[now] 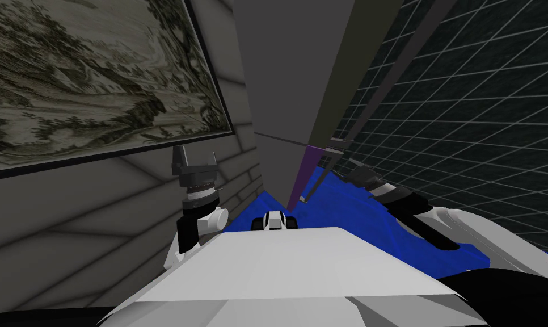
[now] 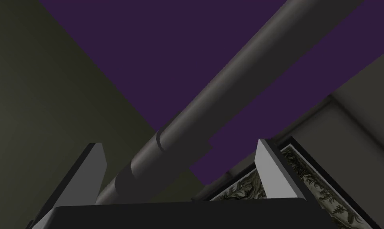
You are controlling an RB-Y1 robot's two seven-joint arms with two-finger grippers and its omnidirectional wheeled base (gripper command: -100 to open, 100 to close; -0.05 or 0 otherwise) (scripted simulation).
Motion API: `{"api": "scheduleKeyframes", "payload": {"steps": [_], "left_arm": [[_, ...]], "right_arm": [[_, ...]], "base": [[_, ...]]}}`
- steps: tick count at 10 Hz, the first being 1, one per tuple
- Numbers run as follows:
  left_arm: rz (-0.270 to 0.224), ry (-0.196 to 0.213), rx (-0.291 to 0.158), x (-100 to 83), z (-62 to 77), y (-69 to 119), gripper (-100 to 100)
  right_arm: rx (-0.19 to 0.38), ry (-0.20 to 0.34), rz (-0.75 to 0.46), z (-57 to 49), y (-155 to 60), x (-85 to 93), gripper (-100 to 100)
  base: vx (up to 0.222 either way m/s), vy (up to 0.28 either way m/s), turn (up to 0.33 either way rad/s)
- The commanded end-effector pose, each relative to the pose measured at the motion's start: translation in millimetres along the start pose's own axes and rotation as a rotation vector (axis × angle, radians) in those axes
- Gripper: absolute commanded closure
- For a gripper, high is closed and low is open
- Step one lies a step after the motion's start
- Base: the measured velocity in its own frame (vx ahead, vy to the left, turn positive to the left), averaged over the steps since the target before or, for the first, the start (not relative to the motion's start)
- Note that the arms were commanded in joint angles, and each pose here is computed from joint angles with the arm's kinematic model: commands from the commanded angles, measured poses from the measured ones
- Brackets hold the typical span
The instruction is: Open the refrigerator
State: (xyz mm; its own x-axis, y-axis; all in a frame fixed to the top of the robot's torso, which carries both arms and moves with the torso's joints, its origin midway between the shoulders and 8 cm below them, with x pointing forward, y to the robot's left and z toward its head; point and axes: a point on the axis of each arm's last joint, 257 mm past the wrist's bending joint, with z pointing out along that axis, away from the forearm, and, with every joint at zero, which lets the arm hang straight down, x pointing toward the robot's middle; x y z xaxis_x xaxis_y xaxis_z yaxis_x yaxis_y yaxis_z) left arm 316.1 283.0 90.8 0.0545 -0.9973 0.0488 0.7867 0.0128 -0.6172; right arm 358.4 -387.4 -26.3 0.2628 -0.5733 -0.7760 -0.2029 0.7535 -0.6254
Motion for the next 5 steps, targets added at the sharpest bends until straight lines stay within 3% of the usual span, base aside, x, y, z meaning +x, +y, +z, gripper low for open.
{"api": "scheduleKeyframes", "payload": {"steps": [1,4,5], "left_arm": [[0.0,0.0,0.0,0.0,0.0,0.0,0],[0.0,0.0,0.0,0.0,0.0,0.0,0],[0.0,0.0,0.0,0.0,0.0,0.0,0]], "right_arm": [[0.005,0.066,-0.173,-4.1,-24.2,12.5,-100],[0.009,0.112,-0.296,-7.0,-45.5,20.6,-100],[0.007,0.1,-0.264,-5.7,-40.3,16.8,-100]], "base": [[0.034,0.143,-0.029],[0.014,0.136,-0.021],[0.009,0.047,-0.023]]}}
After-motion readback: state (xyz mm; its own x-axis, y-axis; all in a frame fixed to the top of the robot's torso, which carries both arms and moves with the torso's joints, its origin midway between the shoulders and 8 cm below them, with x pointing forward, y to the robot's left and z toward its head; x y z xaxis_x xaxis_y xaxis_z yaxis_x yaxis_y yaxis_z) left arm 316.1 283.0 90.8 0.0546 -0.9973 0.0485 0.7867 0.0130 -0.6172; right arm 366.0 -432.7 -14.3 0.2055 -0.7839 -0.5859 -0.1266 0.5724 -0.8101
